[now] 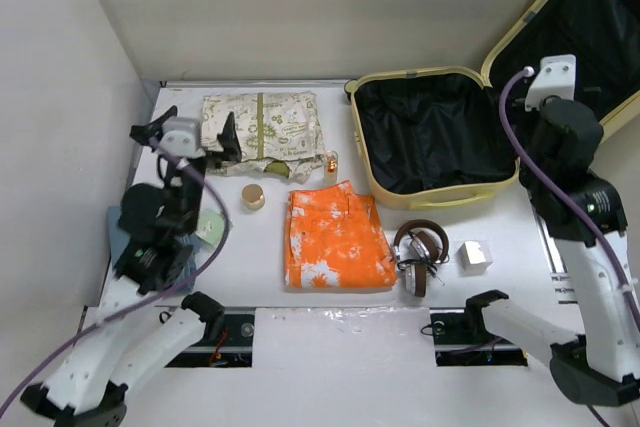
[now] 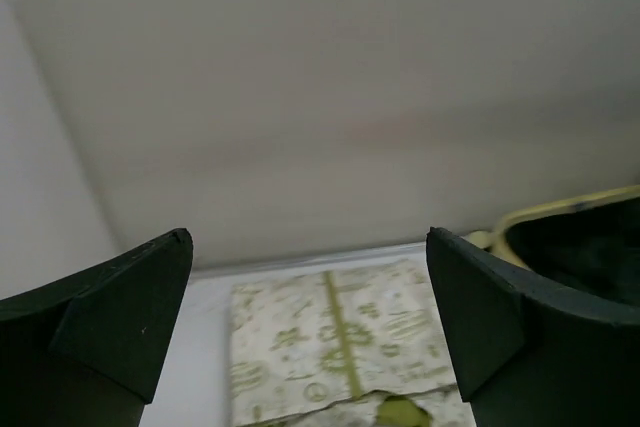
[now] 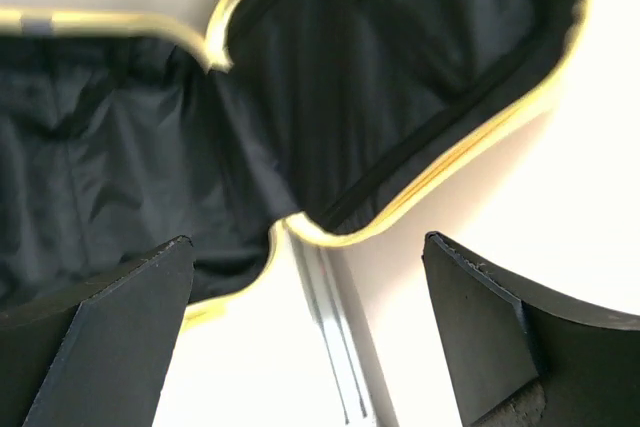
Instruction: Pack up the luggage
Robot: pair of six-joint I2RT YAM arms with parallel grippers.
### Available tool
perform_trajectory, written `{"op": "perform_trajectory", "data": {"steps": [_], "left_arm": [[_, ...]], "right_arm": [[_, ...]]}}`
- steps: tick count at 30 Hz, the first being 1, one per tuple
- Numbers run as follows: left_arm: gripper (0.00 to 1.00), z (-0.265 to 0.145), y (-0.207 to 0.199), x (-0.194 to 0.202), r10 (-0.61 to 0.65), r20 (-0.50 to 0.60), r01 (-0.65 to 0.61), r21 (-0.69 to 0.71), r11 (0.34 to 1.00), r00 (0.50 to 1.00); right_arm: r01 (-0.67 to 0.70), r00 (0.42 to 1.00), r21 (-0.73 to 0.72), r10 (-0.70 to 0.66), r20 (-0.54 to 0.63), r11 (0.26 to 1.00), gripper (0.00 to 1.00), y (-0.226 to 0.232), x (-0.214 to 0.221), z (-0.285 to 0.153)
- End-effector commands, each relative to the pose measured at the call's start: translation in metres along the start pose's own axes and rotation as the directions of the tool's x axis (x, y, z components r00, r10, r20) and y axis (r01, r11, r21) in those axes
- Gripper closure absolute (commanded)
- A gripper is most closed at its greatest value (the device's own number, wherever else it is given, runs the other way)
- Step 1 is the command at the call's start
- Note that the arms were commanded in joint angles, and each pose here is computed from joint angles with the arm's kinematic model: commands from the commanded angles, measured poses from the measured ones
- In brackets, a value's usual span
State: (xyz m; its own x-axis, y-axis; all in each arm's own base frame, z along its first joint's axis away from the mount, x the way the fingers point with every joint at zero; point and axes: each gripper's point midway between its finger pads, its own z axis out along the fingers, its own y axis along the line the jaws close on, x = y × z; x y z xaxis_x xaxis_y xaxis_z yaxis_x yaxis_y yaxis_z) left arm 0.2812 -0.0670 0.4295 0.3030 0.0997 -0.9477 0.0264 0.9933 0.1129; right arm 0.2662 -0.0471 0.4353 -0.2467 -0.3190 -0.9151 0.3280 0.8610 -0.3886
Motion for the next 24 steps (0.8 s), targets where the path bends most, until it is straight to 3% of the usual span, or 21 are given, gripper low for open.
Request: {"op": "perform_trajectory", "data": {"steps": [1,3,4,7,8,10,12,15,17,18,24], "left_arm": [[0.00,-0.047,-0.078,0.052,-0.039,-0.278,0.158,0.420,0.894,0.960],[0.00,-0.057,-0.086,0.052,-0.029,-0.295,0.175,0.482,0.859,0.955],[0.00,-0.060,-0.089,0.053,-0.032,-0.307,0.187,0.491,0.851,0.951],[0.00,-0.066,-0.092,0.065,-0.012,-0.342,0.193,0.502,0.843,0.940],[0.00,-0.067,-0.093,0.064,-0.012,-0.341,0.197,0.512,0.836,0.940],[0.00,-0.068,-0.094,0.068,-0.008,-0.349,0.197,0.512,0.836,0.937],[0.00,-0.067,-0.096,0.071,-0.011,-0.361,0.207,0.509,0.835,0.933],[0.00,-0.063,-0.099,0.070,-0.028,-0.371,0.225,0.502,0.835,0.928],[0.00,-0.063,-0.103,0.084,-0.009,-0.418,0.237,0.498,0.834,0.908],[0.00,-0.062,-0.104,0.082,-0.009,-0.418,0.241,0.505,0.829,0.908],[0.00,-0.061,-0.109,0.088,0.042,-0.447,0.229,0.533,0.815,0.893]], "right_arm": [[0.024,0.990,-0.077,-0.034,-0.135,0.997,0.00,0.009,0.014,-0.010],[-0.104,0.993,-0.203,0.090,-0.078,0.974,0.00,0.019,-0.013,-0.017],[-0.118,0.993,-0.396,0.105,-0.053,0.911,0.00,0.049,-0.023,-0.027],[-0.227,0.952,-0.468,0.093,-0.292,0.854,0.00,0.079,0.024,-0.026],[-0.252,0.915,-0.441,0.064,-0.398,0.862,0.00,0.085,0.050,-0.026],[-0.282,0.756,-0.381,-0.041,-0.654,0.881,0.00,0.093,0.124,-0.045],[-0.310,0.710,-0.392,-0.063,-0.702,0.866,0.00,0.099,0.146,-0.056],[-0.378,0.663,-0.302,0.029,-0.748,0.875,0.00,0.091,0.166,-0.070],[-0.411,0.584,-0.243,0.049,-0.811,0.879,0.00,0.095,0.192,-0.075],[-0.430,0.571,-0.257,0.041,-0.820,0.866,0.00,0.102,0.198,-0.075],[-0.459,0.449,-0.158,0.075,-0.891,0.874,0.00,0.113,0.232,-0.045]]}}
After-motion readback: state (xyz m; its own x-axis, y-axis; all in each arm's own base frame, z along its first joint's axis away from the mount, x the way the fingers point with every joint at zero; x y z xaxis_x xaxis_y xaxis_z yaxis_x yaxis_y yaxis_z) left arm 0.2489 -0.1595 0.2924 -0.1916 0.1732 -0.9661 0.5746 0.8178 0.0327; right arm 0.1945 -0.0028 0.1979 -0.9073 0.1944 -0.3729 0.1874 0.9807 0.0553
